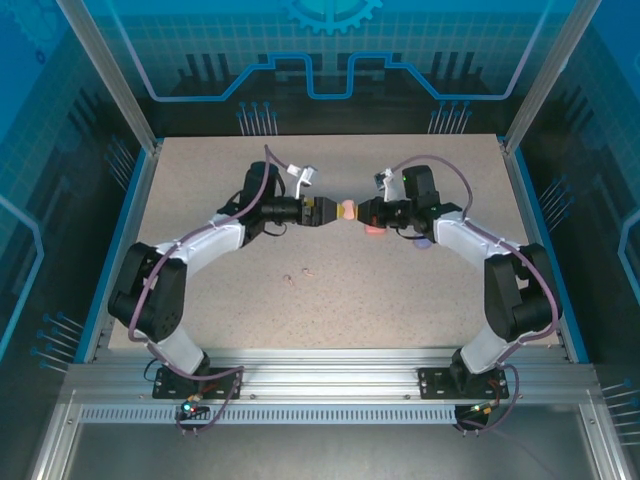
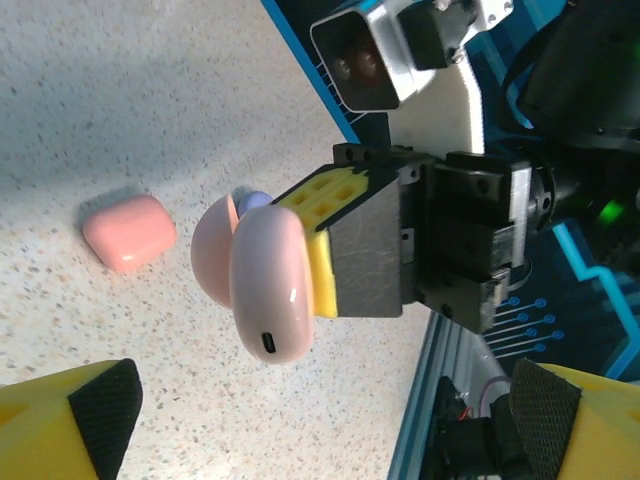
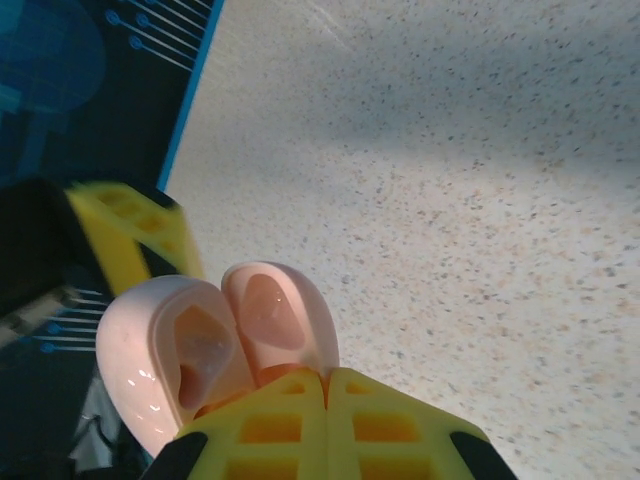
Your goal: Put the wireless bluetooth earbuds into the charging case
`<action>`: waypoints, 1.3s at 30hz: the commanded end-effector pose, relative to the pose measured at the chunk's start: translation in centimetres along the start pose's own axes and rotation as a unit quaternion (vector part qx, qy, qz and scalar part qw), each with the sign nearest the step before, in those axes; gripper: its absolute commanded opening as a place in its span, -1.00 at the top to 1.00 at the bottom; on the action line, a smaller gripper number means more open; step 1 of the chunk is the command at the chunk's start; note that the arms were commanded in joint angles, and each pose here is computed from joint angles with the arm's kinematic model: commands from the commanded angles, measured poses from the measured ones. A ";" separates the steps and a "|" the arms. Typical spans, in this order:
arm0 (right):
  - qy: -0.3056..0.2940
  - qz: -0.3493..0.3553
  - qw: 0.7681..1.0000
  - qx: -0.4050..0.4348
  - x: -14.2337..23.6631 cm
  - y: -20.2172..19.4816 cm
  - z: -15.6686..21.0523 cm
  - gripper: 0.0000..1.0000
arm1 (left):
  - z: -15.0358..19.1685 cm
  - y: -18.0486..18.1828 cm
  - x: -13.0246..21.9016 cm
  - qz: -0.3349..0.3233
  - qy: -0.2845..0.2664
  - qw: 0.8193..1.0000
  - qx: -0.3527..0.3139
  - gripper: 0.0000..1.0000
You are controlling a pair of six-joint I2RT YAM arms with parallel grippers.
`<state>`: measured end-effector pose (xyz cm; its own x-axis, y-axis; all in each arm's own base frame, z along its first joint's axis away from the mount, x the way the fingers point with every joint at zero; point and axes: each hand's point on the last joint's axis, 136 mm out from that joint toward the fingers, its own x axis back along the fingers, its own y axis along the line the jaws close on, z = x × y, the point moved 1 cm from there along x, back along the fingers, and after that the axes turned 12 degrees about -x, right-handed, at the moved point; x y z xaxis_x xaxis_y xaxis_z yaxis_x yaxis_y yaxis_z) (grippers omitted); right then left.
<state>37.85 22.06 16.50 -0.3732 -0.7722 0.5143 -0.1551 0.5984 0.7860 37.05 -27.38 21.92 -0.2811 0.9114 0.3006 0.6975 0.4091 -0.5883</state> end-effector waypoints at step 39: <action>0.130 0.058 0.944 0.299 -2.4 2.6 2.2 1.00 | 4.7 0.8 -1.7 0.114 0.228 0.966 0.036 -0.10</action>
<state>36.51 25.03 15.76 -0.2055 -0.6574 0.7250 -0.6198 0.6607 0.4234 35.03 -27.93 16.52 0.1865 0.8560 0.4822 0.6473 0.2621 -0.7157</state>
